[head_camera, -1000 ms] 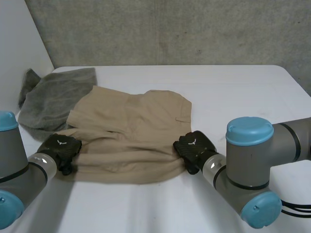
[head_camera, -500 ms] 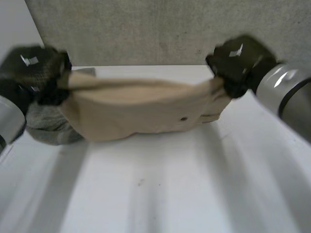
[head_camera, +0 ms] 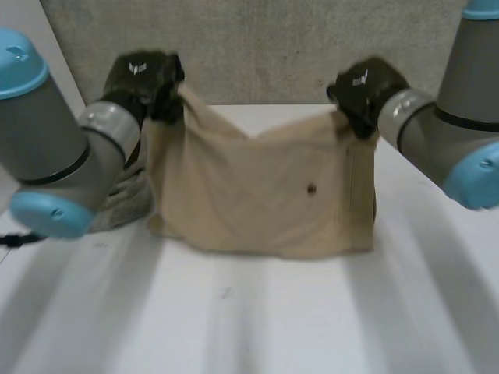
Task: Fold the laundry.
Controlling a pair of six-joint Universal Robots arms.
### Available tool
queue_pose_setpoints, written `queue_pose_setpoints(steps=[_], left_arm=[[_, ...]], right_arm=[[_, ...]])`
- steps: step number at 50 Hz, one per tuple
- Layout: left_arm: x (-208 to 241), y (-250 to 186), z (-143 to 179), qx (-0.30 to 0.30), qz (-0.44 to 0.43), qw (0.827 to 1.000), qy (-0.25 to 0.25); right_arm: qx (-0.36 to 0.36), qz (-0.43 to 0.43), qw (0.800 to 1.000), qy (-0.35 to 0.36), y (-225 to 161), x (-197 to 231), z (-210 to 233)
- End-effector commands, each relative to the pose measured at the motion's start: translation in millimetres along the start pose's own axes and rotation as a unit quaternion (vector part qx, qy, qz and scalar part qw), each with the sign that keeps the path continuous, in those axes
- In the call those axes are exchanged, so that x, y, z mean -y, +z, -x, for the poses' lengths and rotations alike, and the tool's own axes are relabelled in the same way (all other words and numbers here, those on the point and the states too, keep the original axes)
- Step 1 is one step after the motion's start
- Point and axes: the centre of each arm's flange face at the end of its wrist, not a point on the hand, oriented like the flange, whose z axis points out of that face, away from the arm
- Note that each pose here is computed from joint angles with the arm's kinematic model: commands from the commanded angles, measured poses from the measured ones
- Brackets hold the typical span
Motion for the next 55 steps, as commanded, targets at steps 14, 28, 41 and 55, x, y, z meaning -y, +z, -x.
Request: queue_pose_setpoints(steps=[14, 28, 41, 55], left_arm=[[89, 32, 12, 0.07, -0.339, 0.938, -0.014], [-46, 0, -14, 0.022, -0.051, 0.998, -0.004], [-88, -89, -31, -0.009, 0.183, 0.983, 0.003], [-81, -172, -43, -0.056, 0.289, 0.955, 0.019]], right_arm=[[-0.245, -0.313, 0.917, 0.038, 33, 83, -76], [-0.042, -0.043, 0.998, 0.028, 62, -50, 21], [0.075, 0.109, 0.991, -0.014, 13, -99, 60], [0.184, 0.224, 0.954, -0.083, -98, -105, 63]])
